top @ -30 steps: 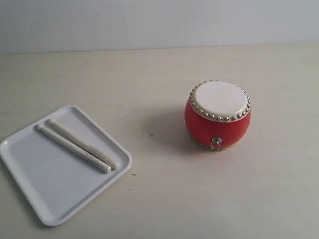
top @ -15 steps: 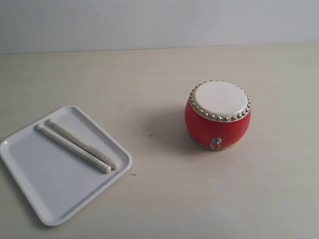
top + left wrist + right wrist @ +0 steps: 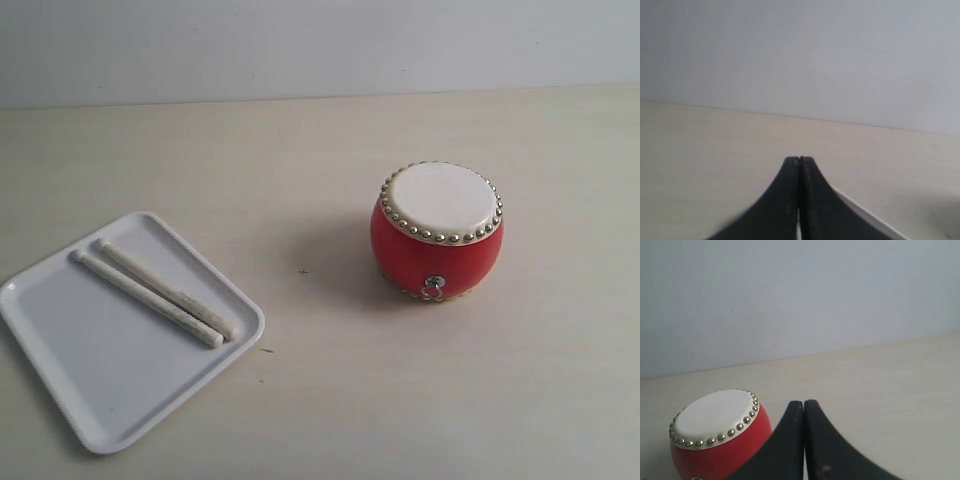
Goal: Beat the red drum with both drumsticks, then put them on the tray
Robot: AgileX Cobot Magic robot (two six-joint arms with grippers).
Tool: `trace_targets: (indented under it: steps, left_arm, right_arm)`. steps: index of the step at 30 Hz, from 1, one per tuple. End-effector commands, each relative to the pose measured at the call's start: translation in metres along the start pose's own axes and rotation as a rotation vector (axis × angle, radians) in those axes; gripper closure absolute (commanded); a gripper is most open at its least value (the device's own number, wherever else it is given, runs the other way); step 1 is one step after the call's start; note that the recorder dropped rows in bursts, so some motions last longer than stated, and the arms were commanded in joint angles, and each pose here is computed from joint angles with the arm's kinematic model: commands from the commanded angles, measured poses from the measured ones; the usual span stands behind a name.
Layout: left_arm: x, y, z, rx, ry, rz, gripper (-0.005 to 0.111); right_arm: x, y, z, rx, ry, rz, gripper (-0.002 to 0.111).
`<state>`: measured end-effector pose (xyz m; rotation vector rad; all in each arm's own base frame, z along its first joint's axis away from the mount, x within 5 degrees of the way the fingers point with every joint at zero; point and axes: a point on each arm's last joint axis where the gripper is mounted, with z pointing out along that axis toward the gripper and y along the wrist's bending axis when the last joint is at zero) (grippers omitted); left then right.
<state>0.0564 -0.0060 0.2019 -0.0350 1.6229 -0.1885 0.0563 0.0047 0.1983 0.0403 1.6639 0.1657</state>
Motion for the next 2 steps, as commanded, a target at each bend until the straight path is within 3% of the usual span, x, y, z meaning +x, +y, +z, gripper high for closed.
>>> trace_targets:
  steps: [1, 2]
  left_arm:
    - [0.0009, -0.0001, -0.0003, 0.005, -0.001, 0.005, 0.107]
    - [0.0009, -0.0001, -0.0003, 0.005, -0.001, 0.005, 0.107]
  right_arm:
    - [-0.0002, -0.0002, -0.0003, 0.002, -0.017, -0.005, 0.108]
    - [-0.0002, -0.0002, -0.0003, 0.002, -0.017, -0.005, 0.108]
